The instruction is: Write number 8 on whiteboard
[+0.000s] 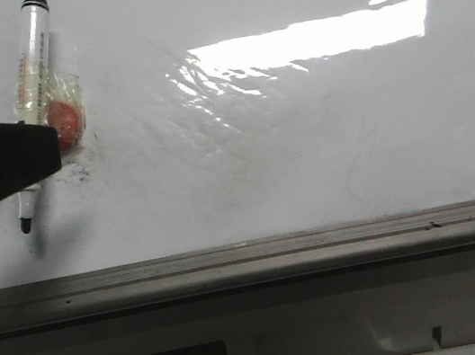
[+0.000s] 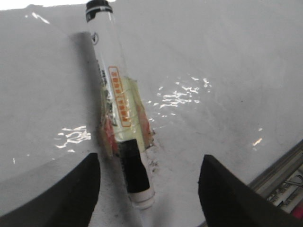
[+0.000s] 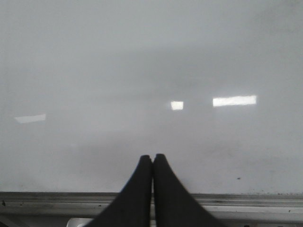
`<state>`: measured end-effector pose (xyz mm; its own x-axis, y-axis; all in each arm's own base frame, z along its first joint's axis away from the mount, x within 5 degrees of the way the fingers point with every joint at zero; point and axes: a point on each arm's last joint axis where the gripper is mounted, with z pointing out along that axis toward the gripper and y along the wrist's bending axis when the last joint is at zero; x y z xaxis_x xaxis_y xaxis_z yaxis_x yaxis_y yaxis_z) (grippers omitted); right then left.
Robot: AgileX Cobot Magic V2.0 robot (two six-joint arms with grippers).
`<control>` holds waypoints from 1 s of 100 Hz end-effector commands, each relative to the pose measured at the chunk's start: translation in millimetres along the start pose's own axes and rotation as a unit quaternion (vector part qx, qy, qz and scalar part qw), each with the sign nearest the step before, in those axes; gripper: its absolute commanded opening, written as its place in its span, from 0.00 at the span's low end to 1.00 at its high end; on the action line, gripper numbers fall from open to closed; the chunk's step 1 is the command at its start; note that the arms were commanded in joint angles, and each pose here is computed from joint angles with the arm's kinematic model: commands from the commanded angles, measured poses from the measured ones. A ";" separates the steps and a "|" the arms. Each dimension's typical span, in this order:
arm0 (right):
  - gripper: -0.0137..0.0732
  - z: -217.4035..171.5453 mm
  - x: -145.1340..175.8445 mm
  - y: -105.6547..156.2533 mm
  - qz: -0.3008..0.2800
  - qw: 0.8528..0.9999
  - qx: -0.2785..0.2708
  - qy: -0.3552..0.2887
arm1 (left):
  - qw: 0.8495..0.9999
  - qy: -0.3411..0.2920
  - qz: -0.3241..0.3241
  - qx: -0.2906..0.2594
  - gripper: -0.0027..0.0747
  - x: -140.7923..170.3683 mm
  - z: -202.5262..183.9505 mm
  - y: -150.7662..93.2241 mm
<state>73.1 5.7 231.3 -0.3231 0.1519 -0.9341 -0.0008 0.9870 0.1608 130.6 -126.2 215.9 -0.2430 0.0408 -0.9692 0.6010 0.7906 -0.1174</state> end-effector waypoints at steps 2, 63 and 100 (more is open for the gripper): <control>0.08 -0.4 -14.3 0.9 -0.001 0.999 -0.001 -0.043 | 0.997 -0.066 -0.021 -0.020 0.58 -15.6 7.7 0.3; 0.08 -1.9 -9.8 15.2 -0.039 0.995 -0.091 -0.018 | 0.997 -0.042 -0.050 -0.048 0.01 -7.5 13.3 5.1; 0.08 -7.1 -13.2 38.6 -0.123 0.968 -0.218 0.031 | 0.997 -0.031 0.057 0.037 0.01 -13.7 17.3 -13.0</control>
<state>64.8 37.5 234.9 -0.3876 -0.0763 -0.9187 -0.4428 0.8895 0.1130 135.9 -137.8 207.2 -0.2265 0.1158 -0.9671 0.6372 0.7685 -0.0573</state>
